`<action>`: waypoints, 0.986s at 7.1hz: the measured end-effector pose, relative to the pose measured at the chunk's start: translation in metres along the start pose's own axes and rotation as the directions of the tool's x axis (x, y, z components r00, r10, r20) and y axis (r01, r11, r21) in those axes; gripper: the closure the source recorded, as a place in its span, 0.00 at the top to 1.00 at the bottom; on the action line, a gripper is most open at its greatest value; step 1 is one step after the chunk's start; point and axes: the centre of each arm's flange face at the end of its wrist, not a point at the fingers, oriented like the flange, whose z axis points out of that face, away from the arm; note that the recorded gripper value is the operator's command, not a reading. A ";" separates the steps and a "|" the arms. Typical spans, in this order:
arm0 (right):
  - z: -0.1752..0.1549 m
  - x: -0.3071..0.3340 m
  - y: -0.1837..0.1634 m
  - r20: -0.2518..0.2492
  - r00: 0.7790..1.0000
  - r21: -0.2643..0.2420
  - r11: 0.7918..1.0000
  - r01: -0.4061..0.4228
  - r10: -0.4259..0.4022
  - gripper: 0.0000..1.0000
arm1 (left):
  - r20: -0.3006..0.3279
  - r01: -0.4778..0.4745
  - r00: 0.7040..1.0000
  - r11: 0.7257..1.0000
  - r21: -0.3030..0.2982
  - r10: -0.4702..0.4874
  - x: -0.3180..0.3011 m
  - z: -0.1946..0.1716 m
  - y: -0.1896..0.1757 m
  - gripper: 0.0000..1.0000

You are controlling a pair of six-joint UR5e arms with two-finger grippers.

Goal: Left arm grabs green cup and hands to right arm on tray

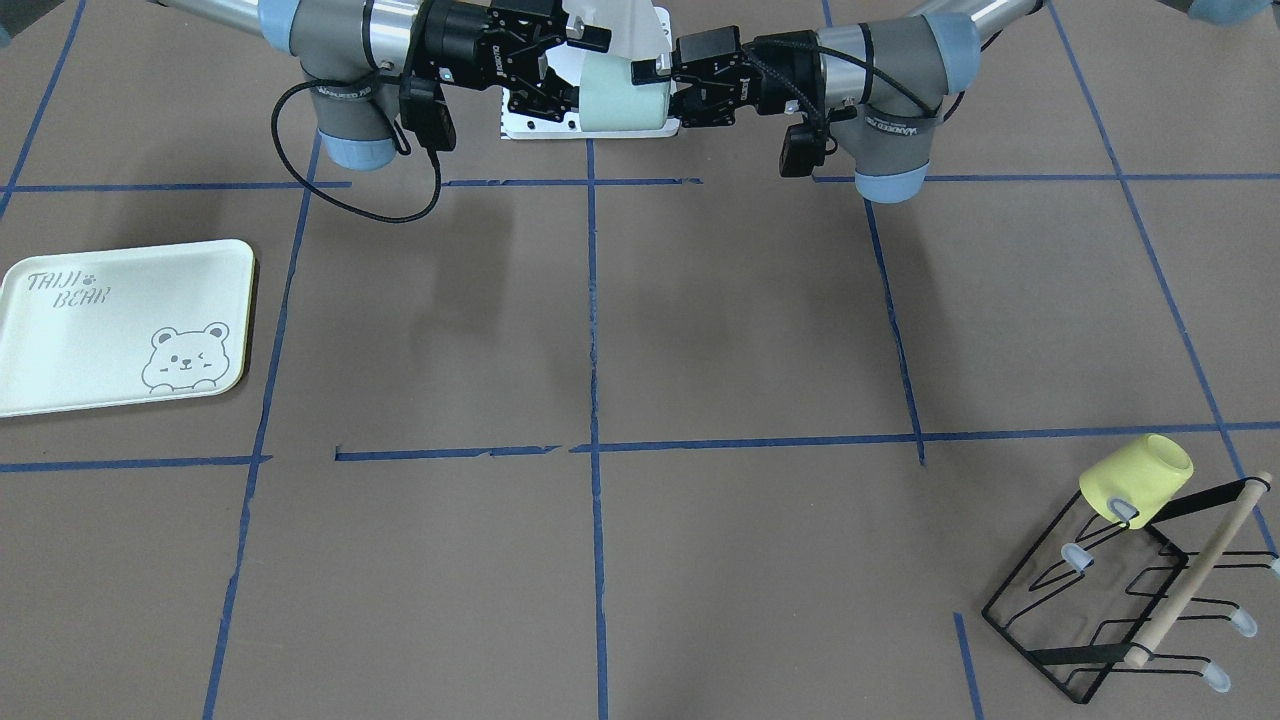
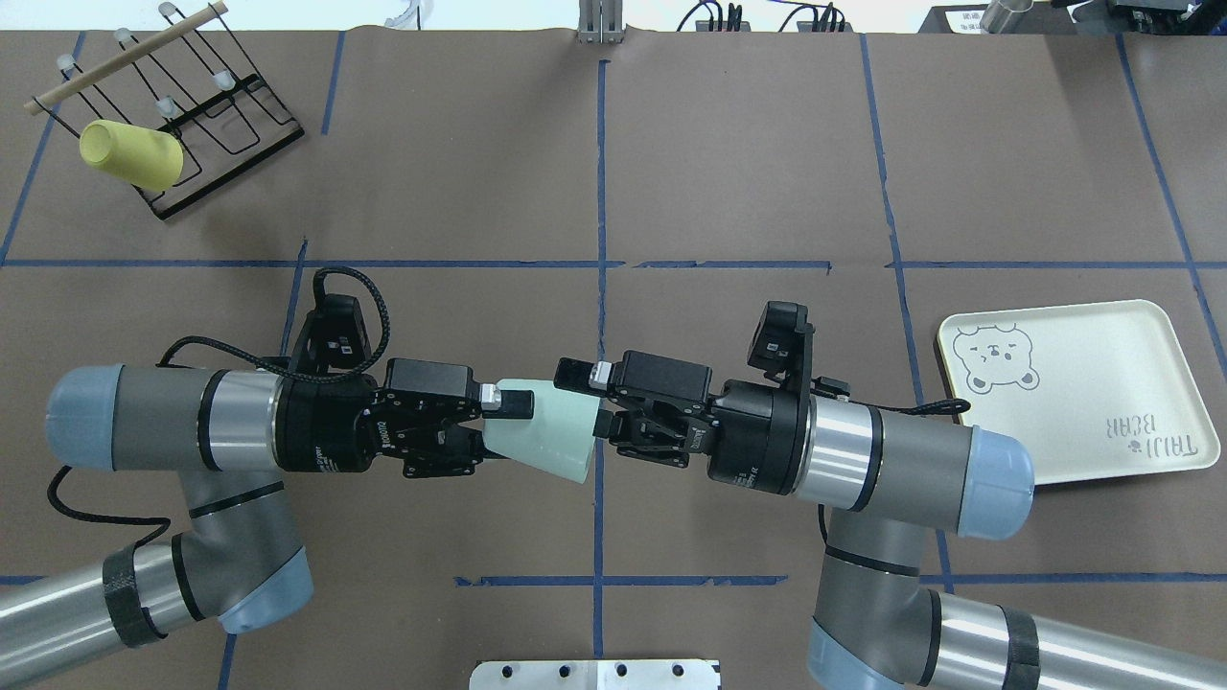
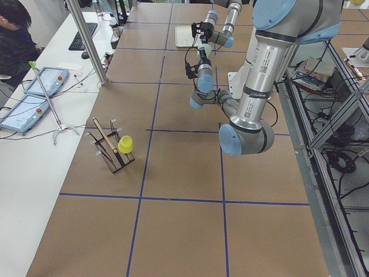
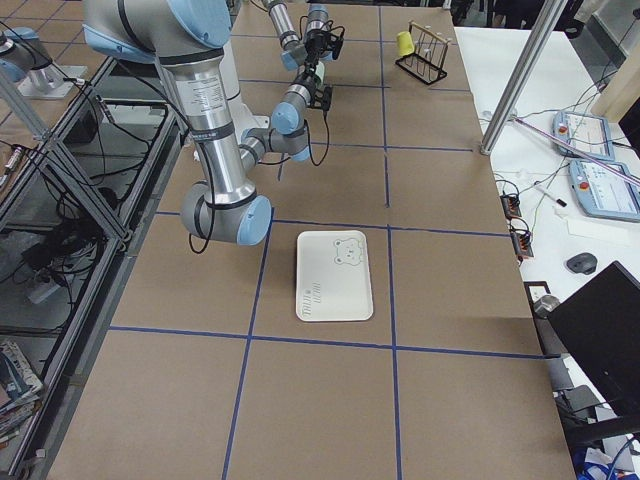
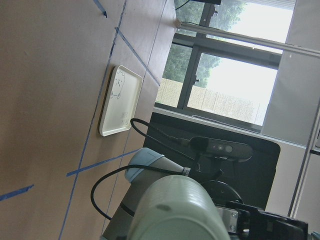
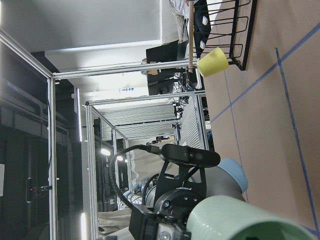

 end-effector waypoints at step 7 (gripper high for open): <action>-0.001 0.001 -0.001 -0.004 1.000 0.002 1.000 0.002 -0.002 0.24 | -0.003 0.001 1.000 1.000 -0.002 -0.001 0.001 0.001 0.001 0.24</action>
